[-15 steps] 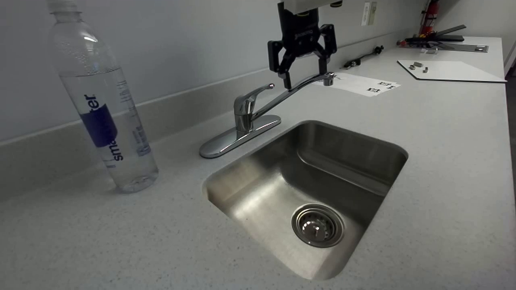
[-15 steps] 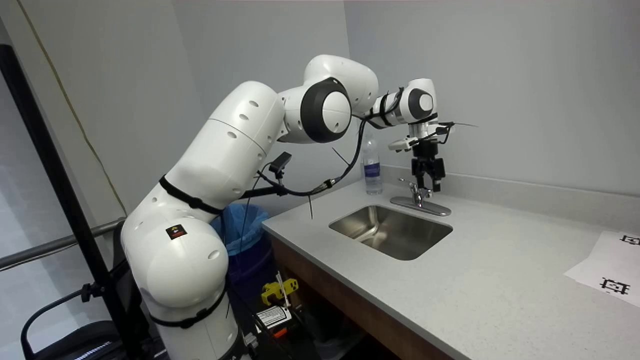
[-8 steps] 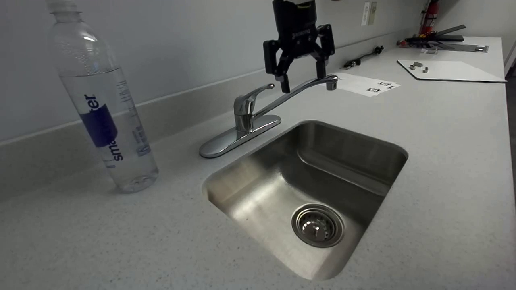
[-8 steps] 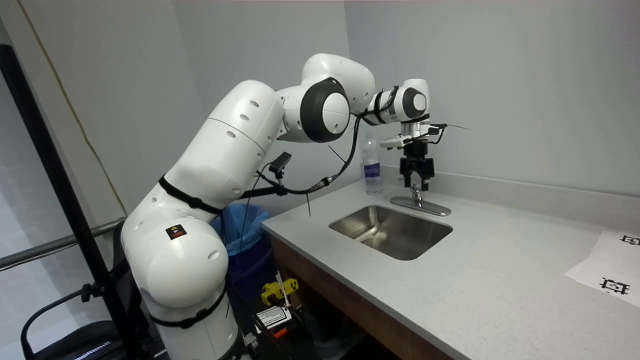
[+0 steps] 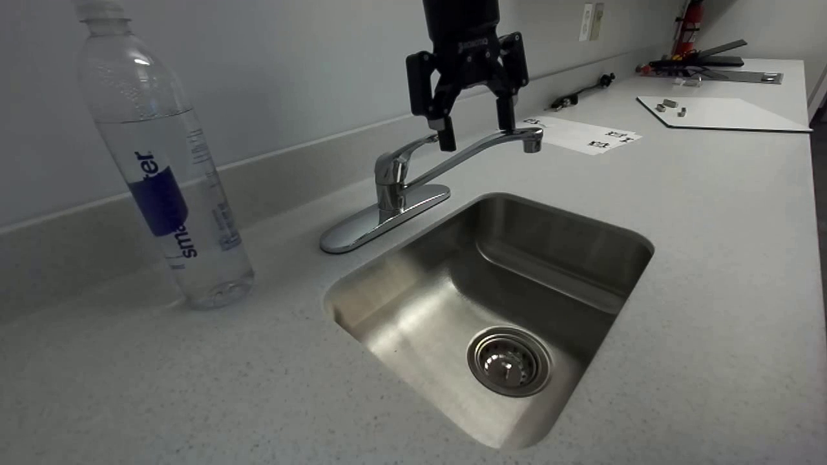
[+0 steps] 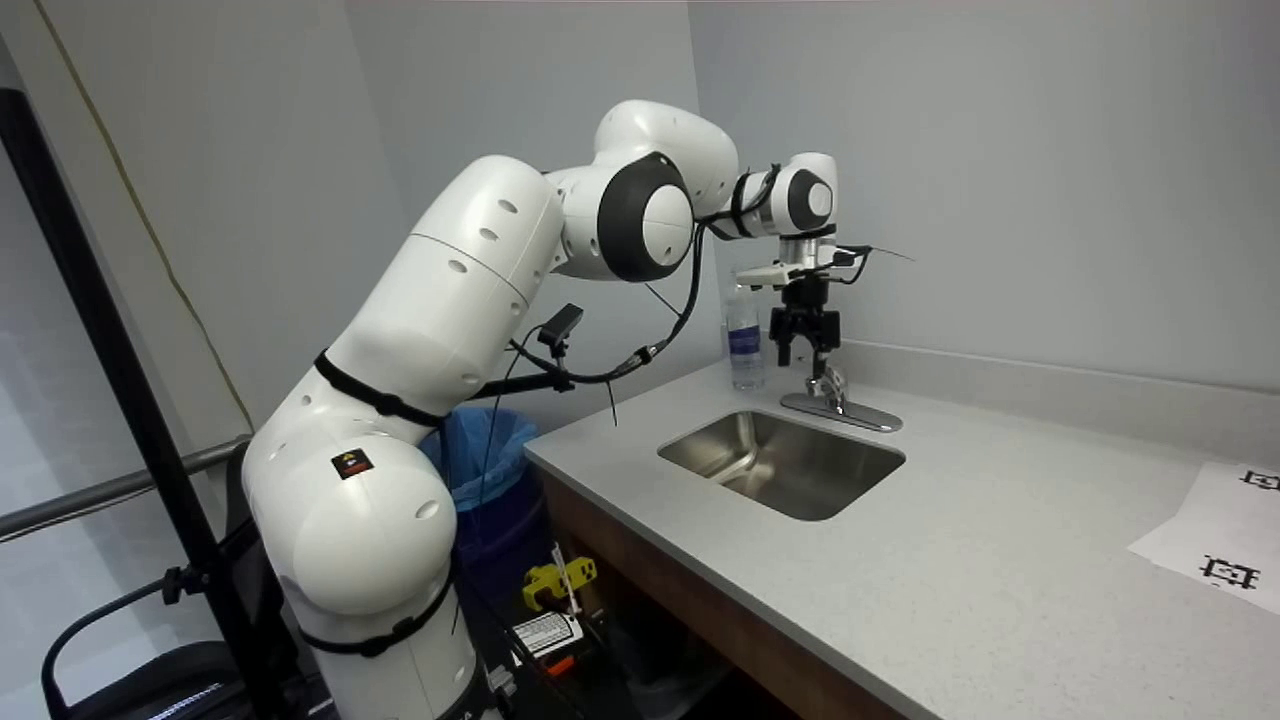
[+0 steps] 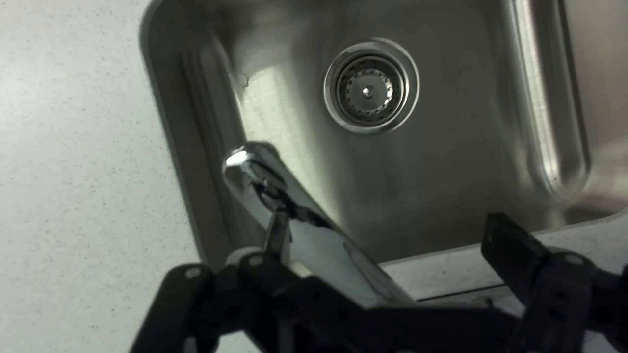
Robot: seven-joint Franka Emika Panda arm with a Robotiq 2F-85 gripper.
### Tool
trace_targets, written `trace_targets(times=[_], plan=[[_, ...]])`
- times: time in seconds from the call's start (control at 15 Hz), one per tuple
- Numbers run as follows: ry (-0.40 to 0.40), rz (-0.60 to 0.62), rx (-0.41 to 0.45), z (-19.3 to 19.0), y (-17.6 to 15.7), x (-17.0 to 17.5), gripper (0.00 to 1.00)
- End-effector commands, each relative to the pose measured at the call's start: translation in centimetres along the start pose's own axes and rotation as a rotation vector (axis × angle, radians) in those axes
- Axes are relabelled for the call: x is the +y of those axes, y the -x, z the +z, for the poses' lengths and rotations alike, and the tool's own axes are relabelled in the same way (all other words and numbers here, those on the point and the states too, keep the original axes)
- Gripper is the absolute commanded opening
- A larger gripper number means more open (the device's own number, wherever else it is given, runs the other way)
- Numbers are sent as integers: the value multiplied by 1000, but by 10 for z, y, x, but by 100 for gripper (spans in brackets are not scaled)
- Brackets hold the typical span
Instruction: Move the faucet to the left
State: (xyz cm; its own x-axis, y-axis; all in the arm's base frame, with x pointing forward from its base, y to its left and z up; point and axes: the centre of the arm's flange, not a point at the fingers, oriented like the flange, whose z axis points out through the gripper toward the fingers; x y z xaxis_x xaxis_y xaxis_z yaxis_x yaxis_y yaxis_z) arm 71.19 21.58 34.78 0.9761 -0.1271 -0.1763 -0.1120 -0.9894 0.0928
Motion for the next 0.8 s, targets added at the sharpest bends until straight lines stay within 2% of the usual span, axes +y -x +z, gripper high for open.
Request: trace_targets(times=[0.0, 0.2, 0.73], plan=[[-48, -65, -79, -5, 27, -24, 100], [-56, -86, -106, -2, 31, -39, 100], [-36, -65, -82, 1, 33, -44, 100]])
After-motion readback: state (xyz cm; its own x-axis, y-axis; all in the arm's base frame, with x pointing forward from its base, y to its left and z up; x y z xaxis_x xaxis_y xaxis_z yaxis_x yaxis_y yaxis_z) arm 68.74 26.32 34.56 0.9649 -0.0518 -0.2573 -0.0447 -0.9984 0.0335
